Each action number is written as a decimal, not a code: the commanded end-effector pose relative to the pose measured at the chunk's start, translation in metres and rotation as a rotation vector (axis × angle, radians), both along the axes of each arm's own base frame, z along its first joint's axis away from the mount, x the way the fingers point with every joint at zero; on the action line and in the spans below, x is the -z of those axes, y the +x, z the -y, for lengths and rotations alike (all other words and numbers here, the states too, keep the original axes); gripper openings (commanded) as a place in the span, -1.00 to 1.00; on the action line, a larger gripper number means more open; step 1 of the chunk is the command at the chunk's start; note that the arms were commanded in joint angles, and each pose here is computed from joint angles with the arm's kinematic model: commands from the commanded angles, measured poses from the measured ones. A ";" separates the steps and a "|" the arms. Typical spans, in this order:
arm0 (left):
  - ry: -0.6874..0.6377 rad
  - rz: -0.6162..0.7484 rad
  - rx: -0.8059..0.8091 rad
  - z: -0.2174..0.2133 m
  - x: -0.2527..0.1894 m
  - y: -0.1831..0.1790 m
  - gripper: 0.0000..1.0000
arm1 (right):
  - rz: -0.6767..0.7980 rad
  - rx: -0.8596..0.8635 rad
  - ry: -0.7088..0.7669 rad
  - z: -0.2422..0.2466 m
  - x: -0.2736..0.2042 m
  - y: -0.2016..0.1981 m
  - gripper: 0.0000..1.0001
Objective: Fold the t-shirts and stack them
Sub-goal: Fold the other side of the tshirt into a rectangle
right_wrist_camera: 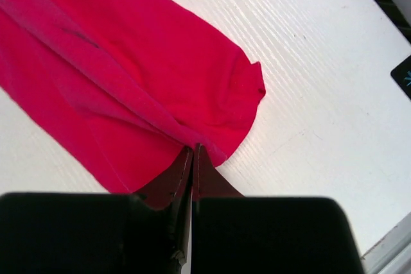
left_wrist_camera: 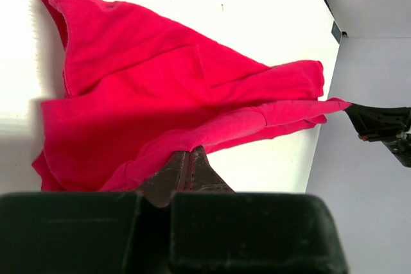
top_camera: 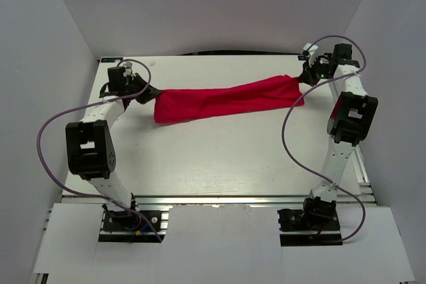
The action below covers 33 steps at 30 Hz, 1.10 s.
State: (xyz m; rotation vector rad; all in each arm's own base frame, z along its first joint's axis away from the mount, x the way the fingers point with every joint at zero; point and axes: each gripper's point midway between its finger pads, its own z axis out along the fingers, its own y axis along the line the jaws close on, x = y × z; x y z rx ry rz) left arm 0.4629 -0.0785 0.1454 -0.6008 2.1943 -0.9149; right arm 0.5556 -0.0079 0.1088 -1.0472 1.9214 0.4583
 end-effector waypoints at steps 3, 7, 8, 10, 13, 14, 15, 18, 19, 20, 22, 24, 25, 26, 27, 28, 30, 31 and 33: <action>-0.019 0.042 0.001 -0.006 -0.009 0.017 -1.00 | 0.029 0.073 0.006 0.010 -0.001 0.024 -1.00; -0.027 0.020 0.005 -0.006 0.001 0.022 -1.00 | 0.019 0.084 0.004 0.012 0.008 0.026 -1.00; -0.029 0.015 0.005 -0.006 0.003 0.023 -1.00 | 0.018 0.085 0.004 0.012 0.009 0.027 -1.00; -0.030 0.007 0.003 -0.006 0.008 0.025 -1.00 | 0.017 0.091 0.010 0.012 0.011 0.027 -1.00; -0.034 -0.001 0.001 -0.007 0.014 0.028 -1.00 | 0.010 0.101 0.019 0.012 0.013 0.028 -1.00; -0.035 -0.003 0.000 -0.007 0.015 0.028 -1.00 | 0.013 0.101 0.018 0.011 0.013 0.030 -1.00; -0.034 -0.003 -0.001 -0.007 0.017 0.029 -1.00 | 0.016 0.107 0.019 0.012 0.013 0.031 -1.00; -0.039 -0.012 -0.003 -0.007 0.023 0.031 -1.00 | 0.017 0.116 0.021 0.012 0.015 0.034 -1.00; -0.040 -0.013 -0.004 -0.007 0.024 0.032 -1.00 | 0.017 0.117 0.021 0.011 0.017 0.034 -1.00; -0.039 -0.014 -0.007 -0.007 0.025 0.032 -1.00 | 0.014 0.123 0.021 0.012 0.017 0.035 -1.00; -0.037 -0.020 -0.011 -0.008 0.029 0.034 -1.00 | 0.013 0.130 0.015 0.012 0.020 0.036 -1.00; -0.034 -0.025 -0.017 -0.010 0.033 0.036 -1.00 | 0.008 0.135 0.015 0.010 0.023 0.037 -1.00; -0.033 -0.026 -0.017 -0.009 0.034 0.037 -1.00 | 0.012 0.139 0.007 0.009 0.024 0.038 -1.00; -0.031 -0.028 -0.021 -0.011 0.036 0.040 -1.00 | 0.011 0.143 0.004 0.009 0.025 0.039 -1.00; -0.033 -0.026 -0.023 -0.011 0.034 0.041 -1.00 | 0.012 0.142 -0.001 0.008 0.025 0.039 -1.00; -0.030 -0.032 -0.024 -0.011 0.038 0.042 -1.00 | 0.011 0.149 -0.010 0.008 0.027 0.040 -1.00; -0.024 -0.021 -0.029 -0.013 0.035 0.047 -1.00 | 0.009 0.158 -0.016 0.007 0.030 0.041 -1.00; -0.026 -0.030 -0.034 -0.014 0.038 0.048 -1.00 | 0.009 0.167 -0.028 0.008 0.032 0.043 -1.00; -0.026 -0.026 -0.034 -0.015 0.038 0.052 -1.00 | 0.007 0.180 -0.033 0.011 0.035 0.044 -1.00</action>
